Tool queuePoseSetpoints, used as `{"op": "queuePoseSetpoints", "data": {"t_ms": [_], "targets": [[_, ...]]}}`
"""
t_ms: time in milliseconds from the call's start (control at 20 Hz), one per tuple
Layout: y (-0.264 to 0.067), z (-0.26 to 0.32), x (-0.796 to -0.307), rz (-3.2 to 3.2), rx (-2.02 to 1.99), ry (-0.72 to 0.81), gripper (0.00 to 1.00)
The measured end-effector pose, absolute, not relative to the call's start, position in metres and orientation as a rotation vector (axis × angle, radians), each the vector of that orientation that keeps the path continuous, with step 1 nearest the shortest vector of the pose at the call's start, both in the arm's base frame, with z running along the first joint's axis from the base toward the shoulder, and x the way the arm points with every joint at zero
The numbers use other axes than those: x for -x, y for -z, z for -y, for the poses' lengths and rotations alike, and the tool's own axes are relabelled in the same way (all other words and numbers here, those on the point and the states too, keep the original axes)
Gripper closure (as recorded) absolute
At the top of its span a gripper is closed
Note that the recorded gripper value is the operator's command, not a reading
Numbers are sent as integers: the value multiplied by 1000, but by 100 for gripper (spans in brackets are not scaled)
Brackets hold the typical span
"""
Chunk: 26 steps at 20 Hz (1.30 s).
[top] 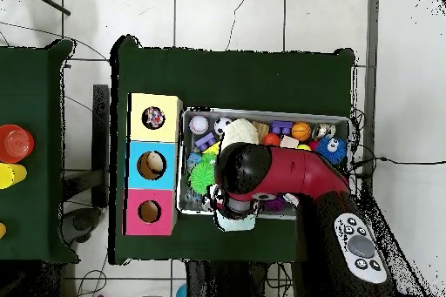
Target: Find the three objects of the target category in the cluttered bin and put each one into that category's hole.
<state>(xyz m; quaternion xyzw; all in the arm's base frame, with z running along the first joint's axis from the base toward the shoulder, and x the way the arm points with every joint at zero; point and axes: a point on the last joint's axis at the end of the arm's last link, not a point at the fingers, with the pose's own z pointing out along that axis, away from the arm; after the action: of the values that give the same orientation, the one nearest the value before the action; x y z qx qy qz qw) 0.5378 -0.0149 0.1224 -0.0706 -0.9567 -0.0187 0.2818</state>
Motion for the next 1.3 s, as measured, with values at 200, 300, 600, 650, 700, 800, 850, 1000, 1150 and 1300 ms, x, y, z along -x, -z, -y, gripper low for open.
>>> {"op": "queuePoseSetpoints", "data": {"t_ms": [200, 300, 600, 650, 700, 800, 850, 1000, 1150, 1300], "targets": [[-118, 16, -545, 2628, 196, 49, 100], [-116, 17, -548, 2652, 199, 49, 100], [-113, 16, -550, 2673, 200, 50, 100], [-113, 16, -550, 2673, 200, 51, 100], [-113, 16, -550, 2673, 200, 51, 100], [-112, 16, -550, 2672, 200, 51, 100], [-112, 16, -550, 2672, 200, 51, 100], [-112, 16, -550, 2672, 200, 52, 100], [-110, 16, -552, 2686, 202, 52, 100], [-109, 17, -555, 2708, 204, 51, 100]]}}
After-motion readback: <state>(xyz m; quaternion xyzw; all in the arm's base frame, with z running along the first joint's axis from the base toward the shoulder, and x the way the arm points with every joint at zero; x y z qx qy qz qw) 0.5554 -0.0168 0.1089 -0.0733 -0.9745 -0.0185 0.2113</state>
